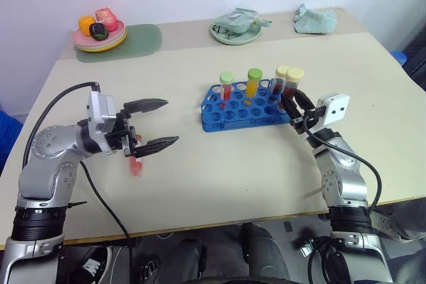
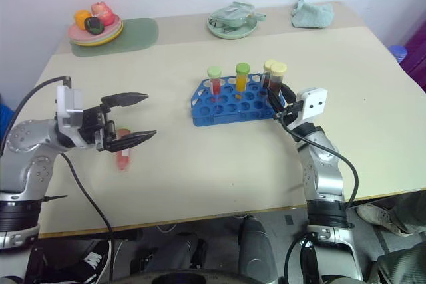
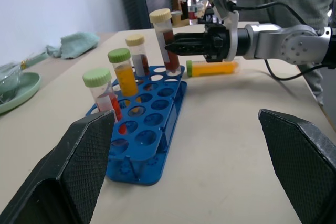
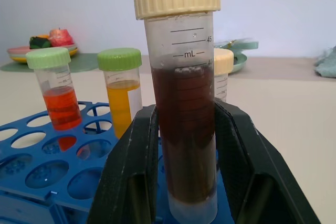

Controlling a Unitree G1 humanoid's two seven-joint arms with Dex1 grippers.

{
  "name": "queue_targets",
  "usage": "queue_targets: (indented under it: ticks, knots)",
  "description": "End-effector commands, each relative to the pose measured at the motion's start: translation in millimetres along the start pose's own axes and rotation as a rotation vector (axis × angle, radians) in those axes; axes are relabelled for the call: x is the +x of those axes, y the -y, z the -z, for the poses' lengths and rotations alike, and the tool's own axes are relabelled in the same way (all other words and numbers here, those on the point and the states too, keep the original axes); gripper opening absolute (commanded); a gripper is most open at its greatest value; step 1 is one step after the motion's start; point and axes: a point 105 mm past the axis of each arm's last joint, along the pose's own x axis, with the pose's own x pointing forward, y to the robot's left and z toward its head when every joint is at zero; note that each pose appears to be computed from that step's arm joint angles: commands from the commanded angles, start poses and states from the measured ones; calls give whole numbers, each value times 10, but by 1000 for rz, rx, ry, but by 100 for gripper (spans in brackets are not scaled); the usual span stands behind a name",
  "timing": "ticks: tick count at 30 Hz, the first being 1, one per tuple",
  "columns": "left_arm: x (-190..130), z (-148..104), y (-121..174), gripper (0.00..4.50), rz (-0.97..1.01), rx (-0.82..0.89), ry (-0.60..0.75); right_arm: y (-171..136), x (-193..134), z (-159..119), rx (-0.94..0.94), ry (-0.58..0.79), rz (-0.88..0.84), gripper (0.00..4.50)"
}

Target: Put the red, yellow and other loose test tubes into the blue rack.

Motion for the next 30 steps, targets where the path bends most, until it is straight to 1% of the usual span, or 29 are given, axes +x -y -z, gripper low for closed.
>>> queue_targets:
  ticks: [1, 4, 5, 8, 12, 14, 17, 20, 22, 24, 25, 28, 30]
  knots:
    - [-38, -117, 2, 450, 1, 43, 15, -17, 1, -78, 29, 40, -15, 277]
    - [-40, -110, 0, 450, 4, 42, 14, -5, 0, -81, 15, 41, -13, 430]
    - [-37, -107, -1, 450, 4, 42, 14, 1, -3, -81, 12, 41, -13, 446]
    - [-23, -95, -5, 450, 7, 41, 17, 29, -15, -88, -7, 36, -13, 446]
    - [-9, -80, -5, 450, 12, 40, 22, 91, -53, -167, -68, 20, -33, 446]
    - [-8, -73, 4, 450, 13, 39, 24, 82, -131, -198, -98, -39, -110, 446]
    - [-7, -55, 19, 450, 18, 35, 28, 115, -373, -339, -147, -164, -235, 446]
    - [2, -40, 24, 450, 22, 31, 36, 262, -521, -486, -205, -243, -240, 446]
    - [22, -21, 30, 450, 22, 24, 47, 391, -598, -546, -268, -320, -242, 446]
    - [53, 12, 47, 450, 26, 15, 57, 574, -602, -634, -316, -378, -198, 446]
    - [69, 25, 54, 450, 30, 10, 65, 616, -583, -672, -329, -413, -189, 446]
    - [126, 54, 64, 450, 50, 8, 78, 640, -510, -738, -323, -528, -179, 446]
    - [168, 47, 53, 450, 62, 11, 90, 634, -498, -731, -314, -635, -186, 446]
